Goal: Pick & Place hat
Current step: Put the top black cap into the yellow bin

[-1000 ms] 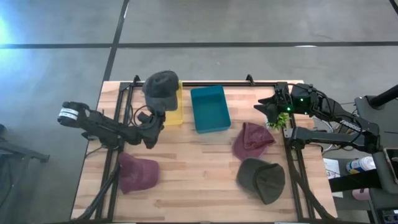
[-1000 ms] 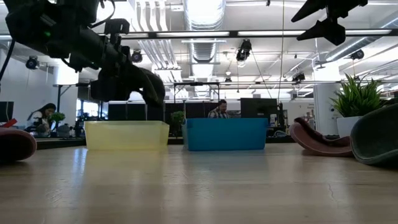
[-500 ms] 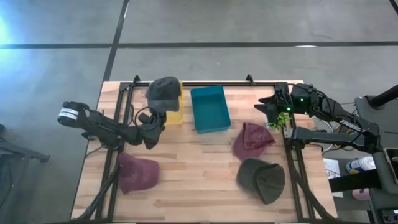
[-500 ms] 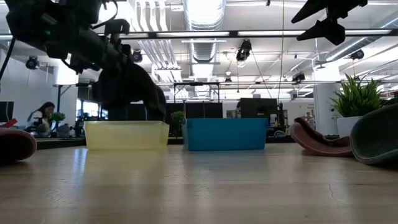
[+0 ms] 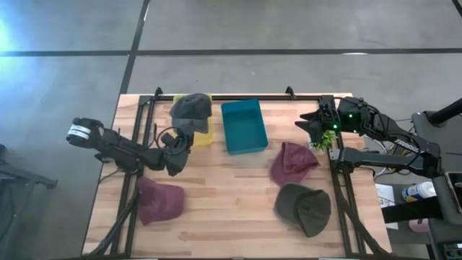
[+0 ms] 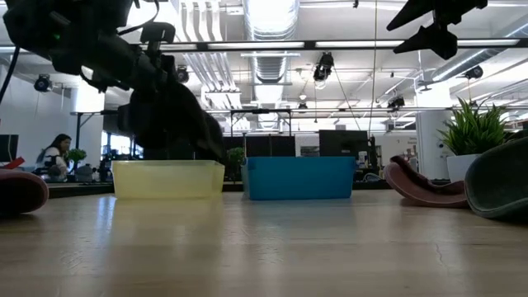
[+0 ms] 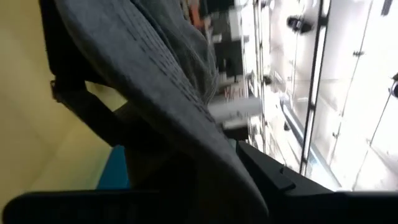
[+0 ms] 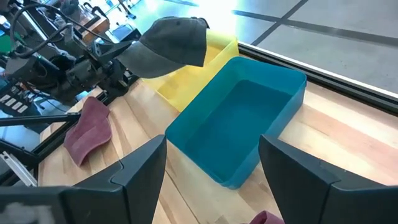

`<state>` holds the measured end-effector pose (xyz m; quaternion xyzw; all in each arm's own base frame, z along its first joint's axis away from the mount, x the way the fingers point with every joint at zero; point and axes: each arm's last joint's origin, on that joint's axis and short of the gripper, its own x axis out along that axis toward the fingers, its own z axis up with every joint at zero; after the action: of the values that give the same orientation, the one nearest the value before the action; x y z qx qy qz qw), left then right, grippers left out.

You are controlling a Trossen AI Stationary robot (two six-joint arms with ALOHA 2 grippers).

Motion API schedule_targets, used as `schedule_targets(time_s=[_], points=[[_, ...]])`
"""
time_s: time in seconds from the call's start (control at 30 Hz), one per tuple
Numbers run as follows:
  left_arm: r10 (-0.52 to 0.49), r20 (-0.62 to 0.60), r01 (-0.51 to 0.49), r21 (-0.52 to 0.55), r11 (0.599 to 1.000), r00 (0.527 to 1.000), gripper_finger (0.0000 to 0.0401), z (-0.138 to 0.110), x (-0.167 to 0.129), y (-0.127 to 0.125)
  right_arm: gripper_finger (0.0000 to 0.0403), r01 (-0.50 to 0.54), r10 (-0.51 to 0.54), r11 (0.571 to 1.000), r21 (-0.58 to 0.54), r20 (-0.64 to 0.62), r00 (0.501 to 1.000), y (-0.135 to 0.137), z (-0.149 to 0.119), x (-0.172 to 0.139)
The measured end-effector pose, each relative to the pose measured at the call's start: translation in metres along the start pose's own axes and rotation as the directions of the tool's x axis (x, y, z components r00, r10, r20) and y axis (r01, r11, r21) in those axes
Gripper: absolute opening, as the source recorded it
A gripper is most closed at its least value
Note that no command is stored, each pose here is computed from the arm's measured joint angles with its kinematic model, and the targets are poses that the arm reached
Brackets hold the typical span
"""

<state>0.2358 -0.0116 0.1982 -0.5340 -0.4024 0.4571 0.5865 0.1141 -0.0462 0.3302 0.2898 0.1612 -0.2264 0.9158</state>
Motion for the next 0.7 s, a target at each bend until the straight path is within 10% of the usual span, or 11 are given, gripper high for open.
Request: schedule_targets(time_s=[0.7], points=[[-0.011, 0.022, 0.007, 0.15, 0.989, 1.0, 0.0066, 0.0, -0.013, 0.003, 0.0249, -0.002, 0.002, 1.0, -0.008, 0.001, 1.0, 0.0, 0.0, 0.0]])
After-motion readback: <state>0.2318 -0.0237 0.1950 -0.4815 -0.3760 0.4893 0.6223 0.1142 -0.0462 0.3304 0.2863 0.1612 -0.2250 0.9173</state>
